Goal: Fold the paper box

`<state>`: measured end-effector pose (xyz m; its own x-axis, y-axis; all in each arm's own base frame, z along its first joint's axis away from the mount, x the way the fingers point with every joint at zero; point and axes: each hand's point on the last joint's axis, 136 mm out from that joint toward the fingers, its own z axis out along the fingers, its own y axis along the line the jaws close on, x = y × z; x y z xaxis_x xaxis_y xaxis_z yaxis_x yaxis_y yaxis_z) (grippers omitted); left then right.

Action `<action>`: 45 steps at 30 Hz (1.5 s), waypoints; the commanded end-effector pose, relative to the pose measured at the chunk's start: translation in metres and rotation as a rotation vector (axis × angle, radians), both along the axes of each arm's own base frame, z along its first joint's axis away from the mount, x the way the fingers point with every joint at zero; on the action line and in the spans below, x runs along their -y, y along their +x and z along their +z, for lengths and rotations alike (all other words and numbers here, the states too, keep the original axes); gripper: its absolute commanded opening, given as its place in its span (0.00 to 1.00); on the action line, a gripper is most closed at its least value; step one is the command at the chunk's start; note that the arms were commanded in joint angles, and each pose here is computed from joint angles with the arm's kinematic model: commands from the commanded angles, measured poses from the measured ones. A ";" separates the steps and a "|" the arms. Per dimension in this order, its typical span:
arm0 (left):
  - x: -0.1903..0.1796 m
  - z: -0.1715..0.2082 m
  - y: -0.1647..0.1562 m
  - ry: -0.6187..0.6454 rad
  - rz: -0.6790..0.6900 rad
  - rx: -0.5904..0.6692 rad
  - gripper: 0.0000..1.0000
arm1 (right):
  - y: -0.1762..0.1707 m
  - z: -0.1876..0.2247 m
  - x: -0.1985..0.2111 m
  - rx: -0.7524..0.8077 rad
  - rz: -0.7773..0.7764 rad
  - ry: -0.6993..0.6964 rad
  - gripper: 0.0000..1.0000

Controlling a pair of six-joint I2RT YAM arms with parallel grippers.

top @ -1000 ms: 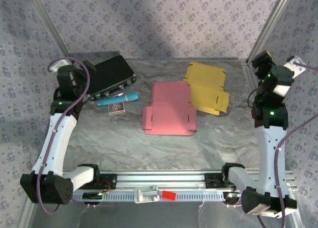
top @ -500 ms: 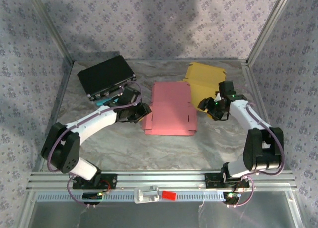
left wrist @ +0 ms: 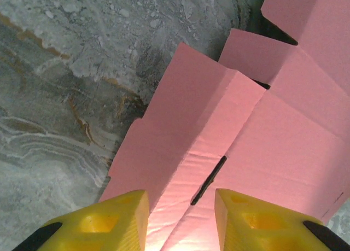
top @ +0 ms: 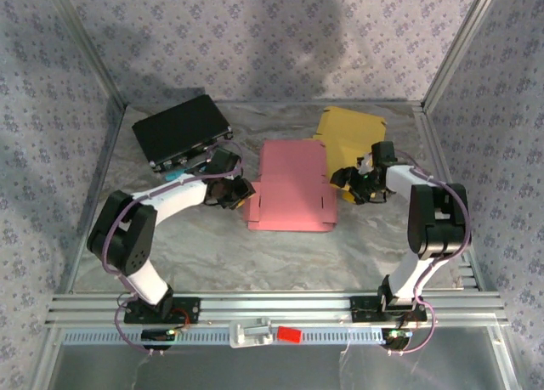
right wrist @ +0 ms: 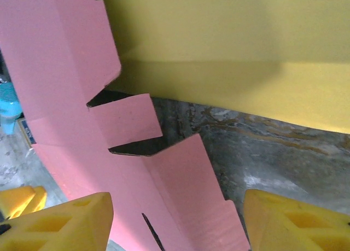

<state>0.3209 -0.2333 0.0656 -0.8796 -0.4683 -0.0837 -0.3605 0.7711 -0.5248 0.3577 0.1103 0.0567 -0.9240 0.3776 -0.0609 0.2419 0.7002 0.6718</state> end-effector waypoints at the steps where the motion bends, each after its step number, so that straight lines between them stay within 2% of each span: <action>1: 0.006 0.000 0.007 -0.005 -0.025 0.012 0.36 | -0.004 -0.003 -0.012 0.021 0.065 0.078 0.65; 9: 0.004 -0.018 0.006 0.052 -0.054 -0.018 0.36 | -0.010 -0.018 -0.013 0.002 0.092 0.114 0.65; 16: 0.002 -0.037 0.000 0.129 -0.097 -0.059 0.36 | -0.011 -0.004 -0.026 0.041 0.128 0.236 0.63; 22: -0.002 -0.045 -0.004 0.173 -0.114 -0.074 0.35 | -0.009 0.016 -0.030 0.082 0.111 0.273 0.62; 27: -0.005 -0.047 -0.006 0.204 -0.125 -0.080 0.35 | -0.016 0.030 -0.025 0.097 0.094 0.234 0.61; 32: -0.006 -0.048 -0.006 0.214 -0.131 -0.082 0.34 | -0.029 0.022 -0.015 0.048 0.072 0.144 0.62; 38: -0.004 -0.046 -0.006 0.219 -0.141 -0.078 0.33 | -0.052 0.015 0.012 -0.026 -0.103 -0.011 0.64; 41: -0.004 -0.047 -0.007 0.219 -0.139 -0.079 0.33 | -0.072 0.031 0.013 -0.024 -0.241 -0.021 0.65; 45: -0.003 -0.047 -0.008 0.214 -0.141 -0.081 0.32 | -0.099 0.037 -0.017 0.000 -0.350 0.057 0.64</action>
